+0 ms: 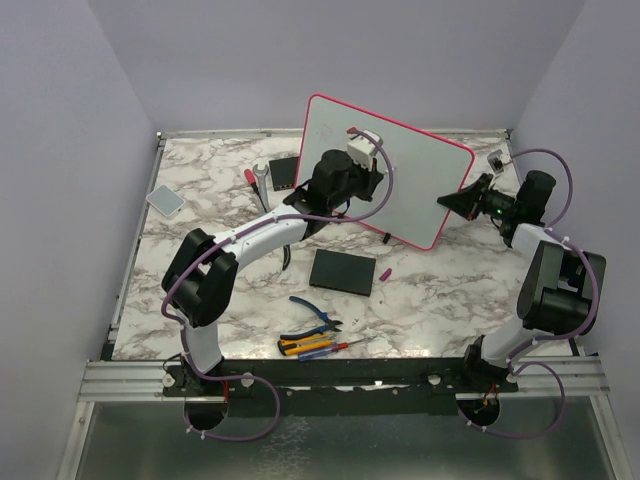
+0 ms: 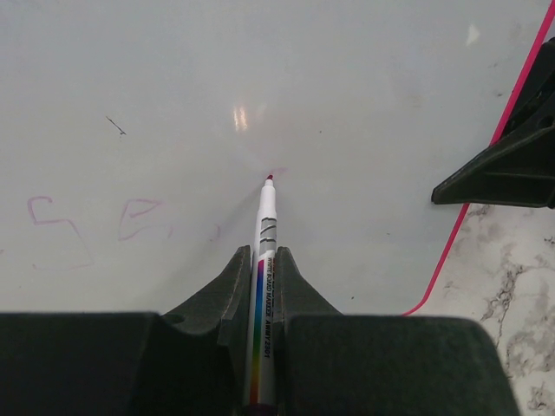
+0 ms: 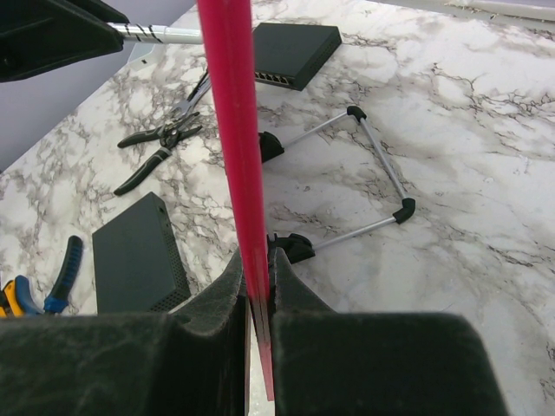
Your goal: Write a sentence on the whiteboard
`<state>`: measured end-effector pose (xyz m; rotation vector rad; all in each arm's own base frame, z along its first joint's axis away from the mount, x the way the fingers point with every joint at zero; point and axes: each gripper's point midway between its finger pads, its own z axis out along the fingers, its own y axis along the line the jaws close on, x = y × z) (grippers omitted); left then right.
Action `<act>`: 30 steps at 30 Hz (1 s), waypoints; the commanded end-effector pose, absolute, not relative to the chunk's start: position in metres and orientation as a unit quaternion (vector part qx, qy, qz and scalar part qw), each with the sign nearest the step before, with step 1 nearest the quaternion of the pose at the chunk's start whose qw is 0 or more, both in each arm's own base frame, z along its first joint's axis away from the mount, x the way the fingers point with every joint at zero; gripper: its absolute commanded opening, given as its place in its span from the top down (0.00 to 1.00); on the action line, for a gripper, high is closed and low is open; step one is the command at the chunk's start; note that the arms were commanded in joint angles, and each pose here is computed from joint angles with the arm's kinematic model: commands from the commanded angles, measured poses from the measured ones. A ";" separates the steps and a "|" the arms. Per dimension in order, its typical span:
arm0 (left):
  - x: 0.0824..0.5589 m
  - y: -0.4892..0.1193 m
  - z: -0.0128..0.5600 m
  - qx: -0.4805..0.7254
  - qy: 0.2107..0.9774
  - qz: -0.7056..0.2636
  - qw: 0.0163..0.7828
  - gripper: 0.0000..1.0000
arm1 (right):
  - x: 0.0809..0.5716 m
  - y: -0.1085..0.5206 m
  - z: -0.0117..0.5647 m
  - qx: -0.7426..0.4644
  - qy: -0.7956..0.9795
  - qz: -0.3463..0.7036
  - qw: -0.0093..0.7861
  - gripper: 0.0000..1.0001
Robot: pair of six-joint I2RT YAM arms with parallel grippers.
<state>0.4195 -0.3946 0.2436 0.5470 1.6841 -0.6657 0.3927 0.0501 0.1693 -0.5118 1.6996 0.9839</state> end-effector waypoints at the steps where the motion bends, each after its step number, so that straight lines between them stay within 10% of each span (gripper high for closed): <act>1: 0.424 -0.380 0.237 0.213 0.735 -0.260 0.589 1.00 | 0.397 0.045 0.143 -0.180 0.741 0.398 0.510 0.99; 30: 0.413 -0.407 0.235 0.245 0.720 -0.310 0.570 1.00 | 0.397 0.045 0.142 -0.179 0.741 0.399 0.509 1.00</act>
